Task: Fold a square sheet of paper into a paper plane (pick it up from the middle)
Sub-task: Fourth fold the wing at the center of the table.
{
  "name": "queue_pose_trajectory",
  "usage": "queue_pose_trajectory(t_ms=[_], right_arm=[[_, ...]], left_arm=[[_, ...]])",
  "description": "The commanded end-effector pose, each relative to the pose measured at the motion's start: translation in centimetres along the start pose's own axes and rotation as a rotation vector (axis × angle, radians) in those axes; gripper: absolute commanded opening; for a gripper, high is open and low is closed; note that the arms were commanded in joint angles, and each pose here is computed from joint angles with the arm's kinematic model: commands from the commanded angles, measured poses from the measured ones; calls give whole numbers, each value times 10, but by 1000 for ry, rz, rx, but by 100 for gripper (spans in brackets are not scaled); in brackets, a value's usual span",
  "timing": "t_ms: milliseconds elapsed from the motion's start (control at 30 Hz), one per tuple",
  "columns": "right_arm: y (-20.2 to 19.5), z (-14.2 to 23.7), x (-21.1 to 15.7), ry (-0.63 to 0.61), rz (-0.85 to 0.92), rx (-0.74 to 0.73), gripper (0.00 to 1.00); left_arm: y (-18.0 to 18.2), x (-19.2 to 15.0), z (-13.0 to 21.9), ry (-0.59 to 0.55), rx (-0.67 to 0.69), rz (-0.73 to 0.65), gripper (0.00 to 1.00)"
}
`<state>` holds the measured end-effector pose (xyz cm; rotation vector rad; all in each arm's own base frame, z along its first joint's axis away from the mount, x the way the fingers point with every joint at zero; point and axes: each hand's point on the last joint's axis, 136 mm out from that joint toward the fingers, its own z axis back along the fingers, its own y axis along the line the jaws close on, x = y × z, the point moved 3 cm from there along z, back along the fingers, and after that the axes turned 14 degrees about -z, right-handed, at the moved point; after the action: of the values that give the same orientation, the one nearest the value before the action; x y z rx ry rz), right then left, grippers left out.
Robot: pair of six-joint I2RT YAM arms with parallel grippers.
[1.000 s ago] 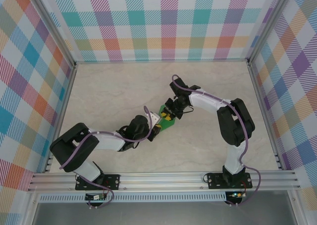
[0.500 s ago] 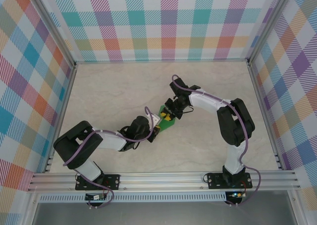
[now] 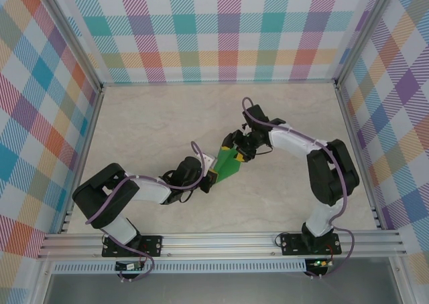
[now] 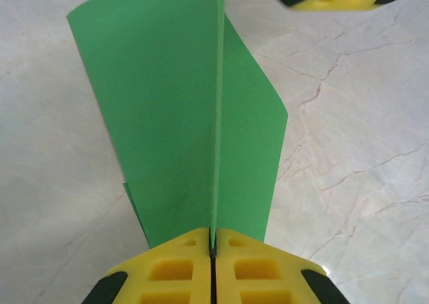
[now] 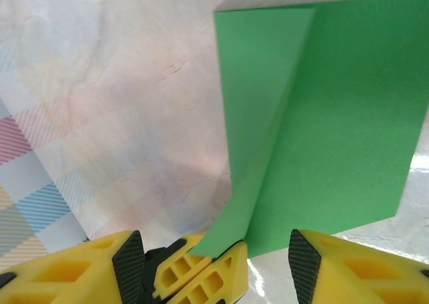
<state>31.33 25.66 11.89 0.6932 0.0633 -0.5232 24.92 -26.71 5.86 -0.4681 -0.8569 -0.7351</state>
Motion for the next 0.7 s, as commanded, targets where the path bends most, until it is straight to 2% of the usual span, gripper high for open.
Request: queue_pose_trajectory(t_ms=[0,300,667], right_arm=[[7,6,-3,-27,169,82,62],[-12,-11,-13,27,245,155,59],[-27,-36,-8,68,242,119,50]], left_arm=[[-2,7,-3,-5,-42,148,6],[-3,-1,-7,22,-72,350,5],[2,-8,-12,21,-62,519,4]])
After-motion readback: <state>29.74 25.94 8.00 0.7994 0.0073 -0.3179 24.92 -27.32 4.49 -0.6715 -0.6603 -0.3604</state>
